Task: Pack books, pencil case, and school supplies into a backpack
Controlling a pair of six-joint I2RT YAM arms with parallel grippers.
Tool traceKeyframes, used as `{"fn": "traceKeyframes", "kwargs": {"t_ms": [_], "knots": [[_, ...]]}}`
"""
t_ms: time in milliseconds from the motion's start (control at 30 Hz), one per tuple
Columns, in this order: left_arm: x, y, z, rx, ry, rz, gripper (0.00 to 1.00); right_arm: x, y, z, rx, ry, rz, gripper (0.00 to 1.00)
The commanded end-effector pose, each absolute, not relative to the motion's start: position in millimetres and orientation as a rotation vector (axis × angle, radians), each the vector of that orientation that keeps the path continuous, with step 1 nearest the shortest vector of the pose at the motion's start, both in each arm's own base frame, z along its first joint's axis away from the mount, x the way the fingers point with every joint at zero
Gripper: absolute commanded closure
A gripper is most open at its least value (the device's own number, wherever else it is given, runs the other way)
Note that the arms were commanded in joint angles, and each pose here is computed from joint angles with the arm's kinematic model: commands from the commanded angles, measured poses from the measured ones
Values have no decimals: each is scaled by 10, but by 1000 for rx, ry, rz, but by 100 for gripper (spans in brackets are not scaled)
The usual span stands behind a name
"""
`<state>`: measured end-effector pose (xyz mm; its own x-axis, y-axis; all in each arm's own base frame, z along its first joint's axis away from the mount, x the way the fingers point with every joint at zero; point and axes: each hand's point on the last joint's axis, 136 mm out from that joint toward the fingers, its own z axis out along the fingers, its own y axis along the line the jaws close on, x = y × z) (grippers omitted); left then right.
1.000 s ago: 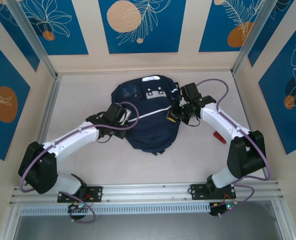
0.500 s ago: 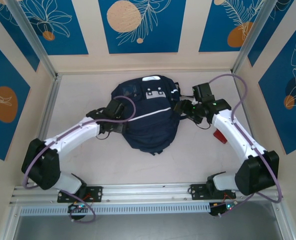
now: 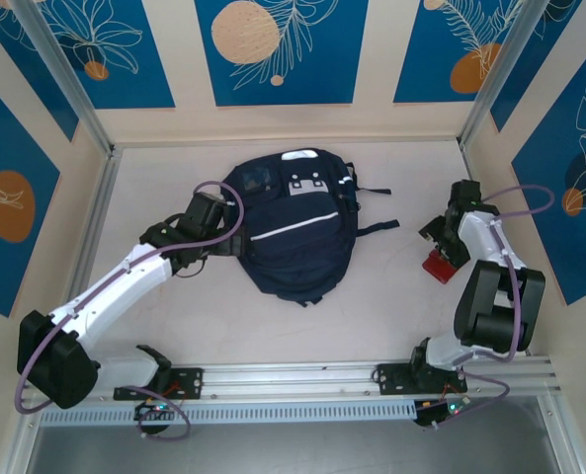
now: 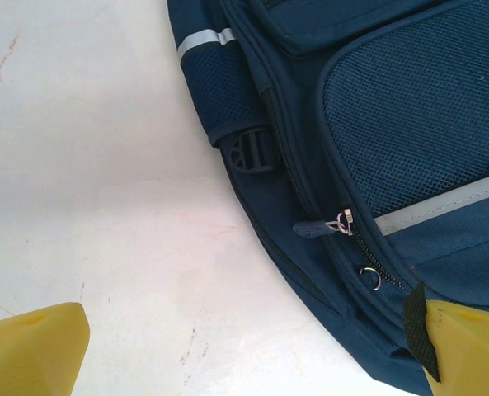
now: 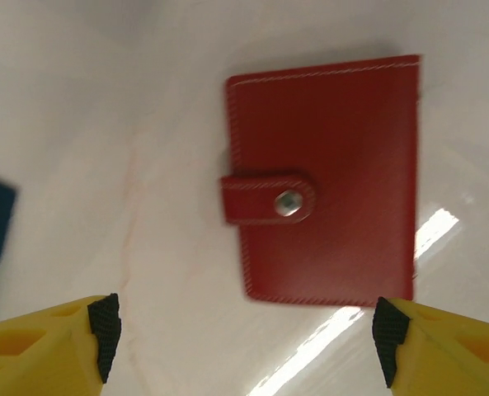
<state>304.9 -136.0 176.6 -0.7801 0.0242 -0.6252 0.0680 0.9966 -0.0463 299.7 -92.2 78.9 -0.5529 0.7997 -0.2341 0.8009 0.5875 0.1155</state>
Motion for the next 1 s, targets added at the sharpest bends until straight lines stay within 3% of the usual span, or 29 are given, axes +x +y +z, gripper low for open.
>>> {"fn": "traceKeyframes", "kwargs": {"t_ms": [0,467,967], "knots": [[2991,-1318,1750,35,2485,-111,0,3012,-1174,763,1373,2530,-32,20],[2957,-1319,1734,31,2503,-123,0,3046,-1083,278,1389,2683,124,35],[2922,-1343,1697,26,2511,-155,0,3201,41,258,965,2934,318,40]]}}
